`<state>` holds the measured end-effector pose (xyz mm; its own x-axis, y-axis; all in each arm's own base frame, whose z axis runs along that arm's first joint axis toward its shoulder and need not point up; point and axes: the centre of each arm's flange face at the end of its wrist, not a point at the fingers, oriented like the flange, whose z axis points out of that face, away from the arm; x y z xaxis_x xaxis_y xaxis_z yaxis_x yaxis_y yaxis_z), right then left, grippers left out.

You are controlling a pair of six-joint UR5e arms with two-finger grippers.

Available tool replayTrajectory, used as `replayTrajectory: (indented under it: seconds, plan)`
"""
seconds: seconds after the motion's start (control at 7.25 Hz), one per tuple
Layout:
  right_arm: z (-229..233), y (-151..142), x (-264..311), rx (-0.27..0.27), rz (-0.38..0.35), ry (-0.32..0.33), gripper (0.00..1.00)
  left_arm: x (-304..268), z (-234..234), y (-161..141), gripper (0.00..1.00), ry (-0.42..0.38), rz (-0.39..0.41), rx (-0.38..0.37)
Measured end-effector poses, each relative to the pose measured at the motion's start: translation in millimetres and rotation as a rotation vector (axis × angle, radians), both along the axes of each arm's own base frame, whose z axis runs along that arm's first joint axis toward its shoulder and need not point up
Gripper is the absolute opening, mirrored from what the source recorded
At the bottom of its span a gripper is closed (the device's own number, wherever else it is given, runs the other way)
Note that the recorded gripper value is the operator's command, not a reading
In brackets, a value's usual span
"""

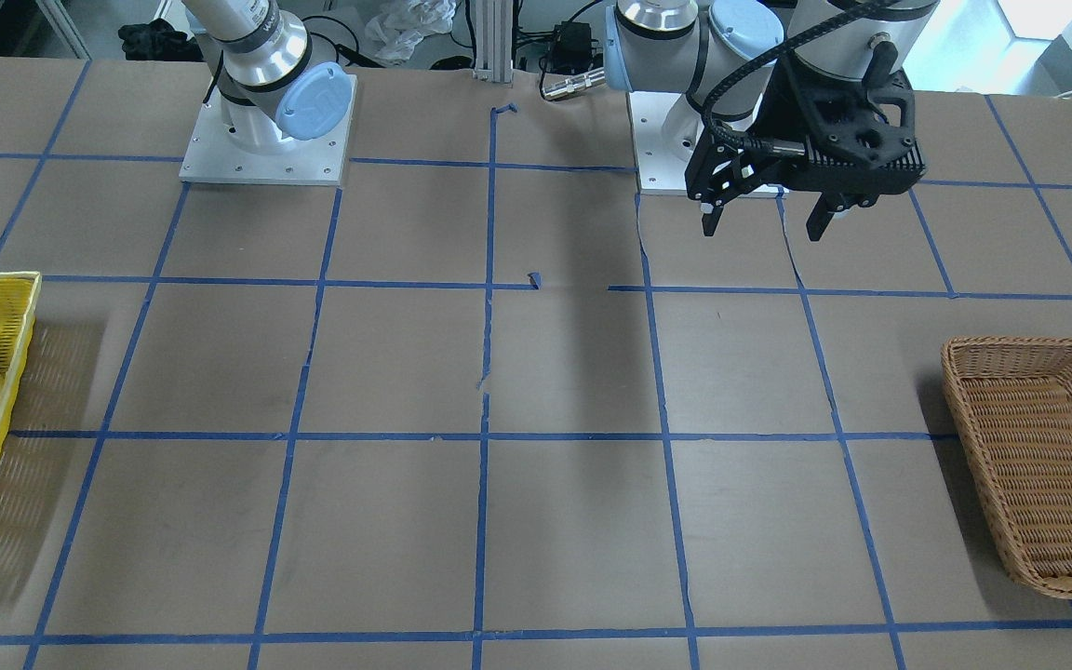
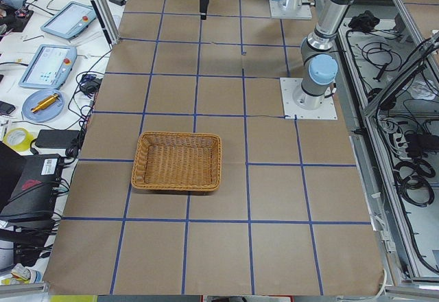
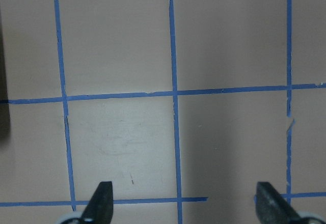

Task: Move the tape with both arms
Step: 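Reach the right gripper down into the yellow basket over the tape roll, then grasp the yellow tape roll with the right gripper and lift it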

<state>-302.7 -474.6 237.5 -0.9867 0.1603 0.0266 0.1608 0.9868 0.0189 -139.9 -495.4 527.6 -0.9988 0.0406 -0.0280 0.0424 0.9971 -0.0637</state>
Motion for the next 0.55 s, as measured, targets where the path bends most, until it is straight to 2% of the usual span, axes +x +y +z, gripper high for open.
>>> replayTrajectory:
  seconds: [0.14,0.55]
  plan:
    - [-5.6,1.8,1.5,-0.013,0.001,0.014,0.0,0.0,-0.1,0.0,1.0,0.0,0.0,0.0]
    - [-4.8,2.5,1.5,-0.021,0.005,0.029,0.0,0.0,0.5,0.2,1.0,0.0,0.0,-0.002]
